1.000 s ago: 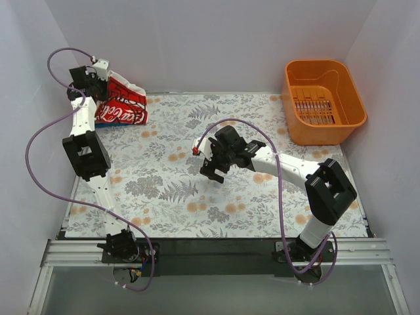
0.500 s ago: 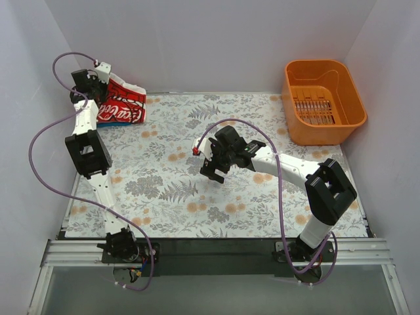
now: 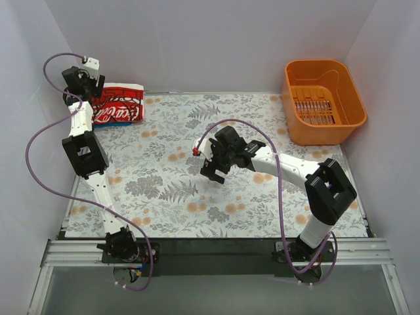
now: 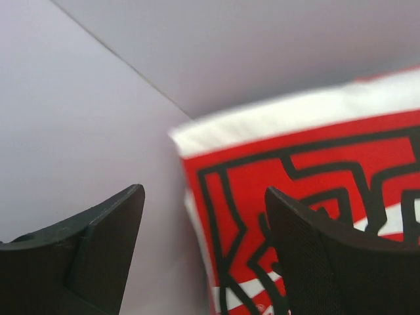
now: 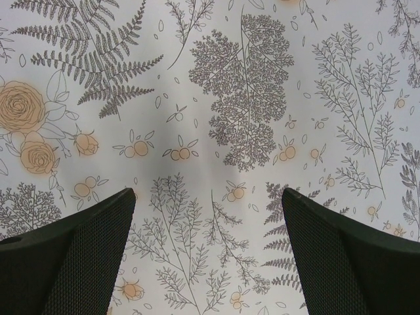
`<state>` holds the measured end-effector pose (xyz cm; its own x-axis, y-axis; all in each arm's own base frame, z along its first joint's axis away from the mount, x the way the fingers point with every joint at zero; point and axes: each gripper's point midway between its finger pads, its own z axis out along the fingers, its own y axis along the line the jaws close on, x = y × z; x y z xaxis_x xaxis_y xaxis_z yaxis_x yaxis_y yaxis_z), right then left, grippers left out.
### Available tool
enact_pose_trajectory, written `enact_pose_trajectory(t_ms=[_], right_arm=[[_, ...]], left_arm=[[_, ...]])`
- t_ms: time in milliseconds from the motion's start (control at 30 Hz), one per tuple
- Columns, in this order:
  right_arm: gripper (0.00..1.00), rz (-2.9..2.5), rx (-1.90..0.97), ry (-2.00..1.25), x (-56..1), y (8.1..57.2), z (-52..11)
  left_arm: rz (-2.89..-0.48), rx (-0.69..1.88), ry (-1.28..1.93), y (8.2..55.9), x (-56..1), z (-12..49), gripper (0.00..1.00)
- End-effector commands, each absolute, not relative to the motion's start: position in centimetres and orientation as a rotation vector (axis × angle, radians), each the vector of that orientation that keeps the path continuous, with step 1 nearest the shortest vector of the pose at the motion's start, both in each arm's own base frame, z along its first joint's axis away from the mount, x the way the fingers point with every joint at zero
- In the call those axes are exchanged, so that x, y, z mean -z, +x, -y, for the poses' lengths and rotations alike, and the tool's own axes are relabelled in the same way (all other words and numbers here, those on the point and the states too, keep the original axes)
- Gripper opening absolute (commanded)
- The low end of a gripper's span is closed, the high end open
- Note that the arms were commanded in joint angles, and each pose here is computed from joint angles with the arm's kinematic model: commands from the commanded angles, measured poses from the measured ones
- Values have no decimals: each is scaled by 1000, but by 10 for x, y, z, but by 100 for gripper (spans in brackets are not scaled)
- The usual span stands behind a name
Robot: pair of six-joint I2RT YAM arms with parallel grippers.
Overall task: Fold and stack the t-shirts
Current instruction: Neatly place the folded tshirt to the corner, then reset both grippers
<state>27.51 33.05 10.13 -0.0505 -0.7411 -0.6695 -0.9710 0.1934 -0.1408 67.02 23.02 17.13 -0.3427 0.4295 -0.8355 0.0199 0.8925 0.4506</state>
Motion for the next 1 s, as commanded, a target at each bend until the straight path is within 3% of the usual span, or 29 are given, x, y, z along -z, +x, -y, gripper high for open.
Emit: enact_pose_trajectory(t_ms=[0, 100, 333, 433, 600, 867, 967], right_arm=[[98, -1832, -475, -1571, -117, 282, -334], [99, -1857, -493, -1539, -117, 286, -331], [98, -1905, -532, -1474, -118, 295, -323], [98, -1942, -595, -1372, -131, 305, -316], [98, -1945, -640, -1192, -170, 335, -295], [98, -1989, -673, -825, -221, 376, -216], [98, -2030, -668, -757, -216, 366, -190]], left_arm=[[-1689, -494, 250, 664, -275, -241, 75], [-1660, -433, 225, 651, -303, -229, 79], [-1738, -169, 178, 627, -292, -188, 75], [-1822, 13, 196, 612, -282, -148, 83], [-1984, 157, 281, 588, -261, -51, 85], [-2191, 488, 467, 477, -211, 126, 86], [-2255, 567, 480, 431, -194, 155, 87]])
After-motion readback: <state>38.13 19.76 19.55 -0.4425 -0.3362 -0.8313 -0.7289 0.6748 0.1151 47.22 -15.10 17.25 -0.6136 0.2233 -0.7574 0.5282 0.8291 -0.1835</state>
